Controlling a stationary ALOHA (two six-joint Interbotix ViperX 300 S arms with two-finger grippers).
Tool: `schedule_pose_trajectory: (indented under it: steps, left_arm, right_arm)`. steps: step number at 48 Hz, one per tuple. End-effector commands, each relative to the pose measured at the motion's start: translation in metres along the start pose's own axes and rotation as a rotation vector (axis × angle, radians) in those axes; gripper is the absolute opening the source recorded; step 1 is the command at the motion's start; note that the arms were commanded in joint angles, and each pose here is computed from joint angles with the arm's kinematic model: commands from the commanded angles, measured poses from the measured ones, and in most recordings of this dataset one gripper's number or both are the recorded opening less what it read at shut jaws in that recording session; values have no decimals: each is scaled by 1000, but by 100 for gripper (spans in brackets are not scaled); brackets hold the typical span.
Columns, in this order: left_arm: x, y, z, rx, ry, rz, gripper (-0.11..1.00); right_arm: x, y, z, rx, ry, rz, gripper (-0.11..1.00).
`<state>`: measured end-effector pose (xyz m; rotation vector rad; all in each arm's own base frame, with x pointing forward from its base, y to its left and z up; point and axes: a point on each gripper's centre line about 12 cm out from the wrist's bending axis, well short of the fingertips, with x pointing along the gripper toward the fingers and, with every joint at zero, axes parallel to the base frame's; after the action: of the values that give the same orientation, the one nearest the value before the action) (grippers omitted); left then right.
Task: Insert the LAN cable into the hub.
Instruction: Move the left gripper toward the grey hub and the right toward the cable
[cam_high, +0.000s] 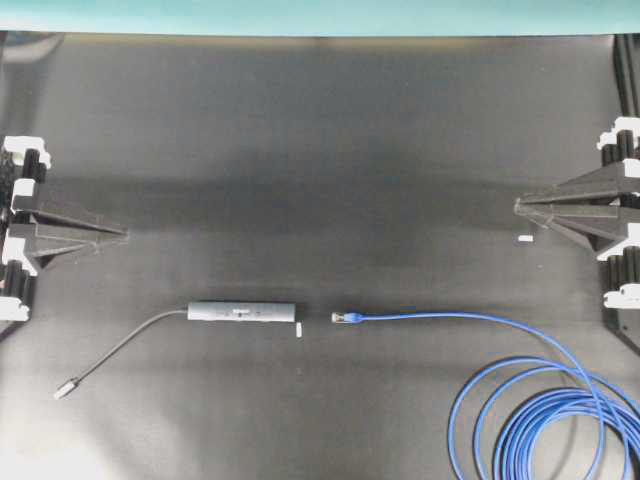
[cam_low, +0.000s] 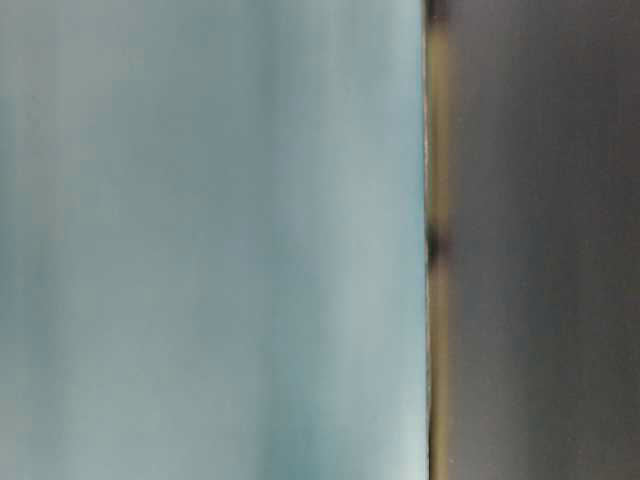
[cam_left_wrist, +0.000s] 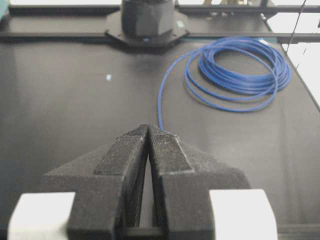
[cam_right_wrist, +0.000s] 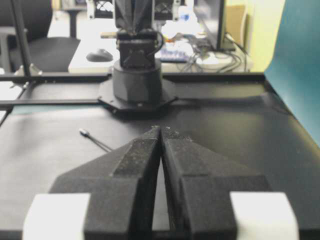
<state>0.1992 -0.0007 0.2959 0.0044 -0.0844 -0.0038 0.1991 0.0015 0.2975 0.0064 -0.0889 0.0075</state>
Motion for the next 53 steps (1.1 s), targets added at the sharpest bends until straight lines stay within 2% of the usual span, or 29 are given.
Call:
schedule_pose_trajectory:
  steps: [1,5,10,16,23,28,36,38,40,46,50,53]
  left_arm:
    - [9,-4,1,23,21,-23,6]
    - [16,-4,-3,30,61,-25,0]
    - [23,-2,-9,40,129,-18,0]
    - [29,-2,-19,31,215,-16,0]
    - [34,-2,-26,26,248,-16,2]
    - [38,-2,-36,26,279,-17,18]
    - [43,-3,-67,10,311,-21,68]
    - [45,-3,-74,0,301,-20,78]
    - [46,-4,-81,-15,284,-21,80]
    - [49,-5,-108,-58,263,-25,66]
    - [49,-6,-126,-74,273,-29,67]
    - [50,-7,-138,-77,284,-34,68]
  right_arm:
    - [3,-2,2,11,-2,-10,3]
    - [5,-3,-2,40,49,-17,0]
    - [10,-2,-11,65,144,-18,0]
    - [18,-2,-24,101,294,-23,0]
    - [29,-1,-44,111,450,-31,0]
    - [37,-1,-63,110,545,-36,0]
    - [50,-2,-82,106,629,-40,2]
    - [53,-2,-87,106,651,-42,6]
    - [55,-2,-90,109,662,-43,12]
    - [62,-2,-93,110,671,-45,47]
    - [66,-2,-92,111,672,-45,70]
    - [68,-2,-92,113,674,-46,82]
